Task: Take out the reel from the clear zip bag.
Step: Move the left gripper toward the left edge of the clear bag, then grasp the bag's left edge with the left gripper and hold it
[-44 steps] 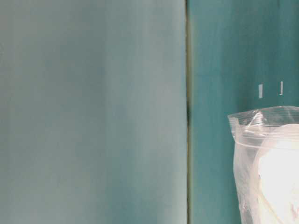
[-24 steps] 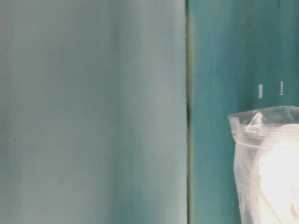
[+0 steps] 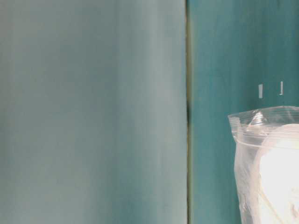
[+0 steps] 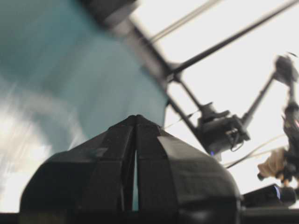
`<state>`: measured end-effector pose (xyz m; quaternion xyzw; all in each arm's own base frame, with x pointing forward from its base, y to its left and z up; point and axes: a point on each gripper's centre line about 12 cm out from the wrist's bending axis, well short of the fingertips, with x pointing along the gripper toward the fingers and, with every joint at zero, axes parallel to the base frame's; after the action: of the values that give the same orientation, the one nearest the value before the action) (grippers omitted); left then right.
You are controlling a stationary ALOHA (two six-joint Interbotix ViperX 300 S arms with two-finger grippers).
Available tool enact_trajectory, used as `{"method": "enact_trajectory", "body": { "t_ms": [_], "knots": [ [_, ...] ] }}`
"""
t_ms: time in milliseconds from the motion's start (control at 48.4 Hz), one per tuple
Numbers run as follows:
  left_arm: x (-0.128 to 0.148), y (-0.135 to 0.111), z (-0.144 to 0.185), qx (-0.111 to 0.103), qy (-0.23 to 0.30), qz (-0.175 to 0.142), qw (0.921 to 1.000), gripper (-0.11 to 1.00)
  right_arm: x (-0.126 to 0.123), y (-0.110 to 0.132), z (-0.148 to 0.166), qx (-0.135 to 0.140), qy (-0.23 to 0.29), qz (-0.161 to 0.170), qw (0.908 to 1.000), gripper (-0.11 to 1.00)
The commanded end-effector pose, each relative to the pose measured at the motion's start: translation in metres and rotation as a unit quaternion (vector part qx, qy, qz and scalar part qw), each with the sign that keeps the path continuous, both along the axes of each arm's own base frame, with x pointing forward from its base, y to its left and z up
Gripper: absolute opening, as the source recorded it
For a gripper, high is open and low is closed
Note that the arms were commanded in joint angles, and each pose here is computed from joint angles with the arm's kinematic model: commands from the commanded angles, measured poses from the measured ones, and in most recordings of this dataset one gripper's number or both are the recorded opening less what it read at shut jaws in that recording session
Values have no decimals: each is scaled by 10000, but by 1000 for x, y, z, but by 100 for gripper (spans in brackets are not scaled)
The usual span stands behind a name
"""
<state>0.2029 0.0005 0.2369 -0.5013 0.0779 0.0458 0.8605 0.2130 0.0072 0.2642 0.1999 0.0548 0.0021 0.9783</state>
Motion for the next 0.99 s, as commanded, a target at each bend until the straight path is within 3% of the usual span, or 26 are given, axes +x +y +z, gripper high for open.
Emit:
{"method": "enact_trajectory", "body": {
  "t_ms": [0,62,103,310,661,785,971],
  "knots": [
    [0,0,-12,-451,291,95,9985,-1,4,1,6,63,-90,3,9999,0],
    [-3,0,-24,-739,542,179,9956,-1,4,1,6,63,-90,2,9999,0],
    [-4,0,-30,-812,663,215,9943,-1,4,1,6,63,-90,2,9999,0],
    [-10,2,-49,-807,1320,322,9874,-1,4,1,6,63,-90,2,9999,0],
    [-18,6,-65,-799,1508,442,9843,2,8,1,0,57,40,0,10000,0],
    [-19,7,-69,-807,1605,468,9826,26,9,1,0,49,17,-2,10000,0],
    [-19,7,-79,-831,1949,509,9760,80,8,1,0,56,17,-4,10000,0]
  ]
}}
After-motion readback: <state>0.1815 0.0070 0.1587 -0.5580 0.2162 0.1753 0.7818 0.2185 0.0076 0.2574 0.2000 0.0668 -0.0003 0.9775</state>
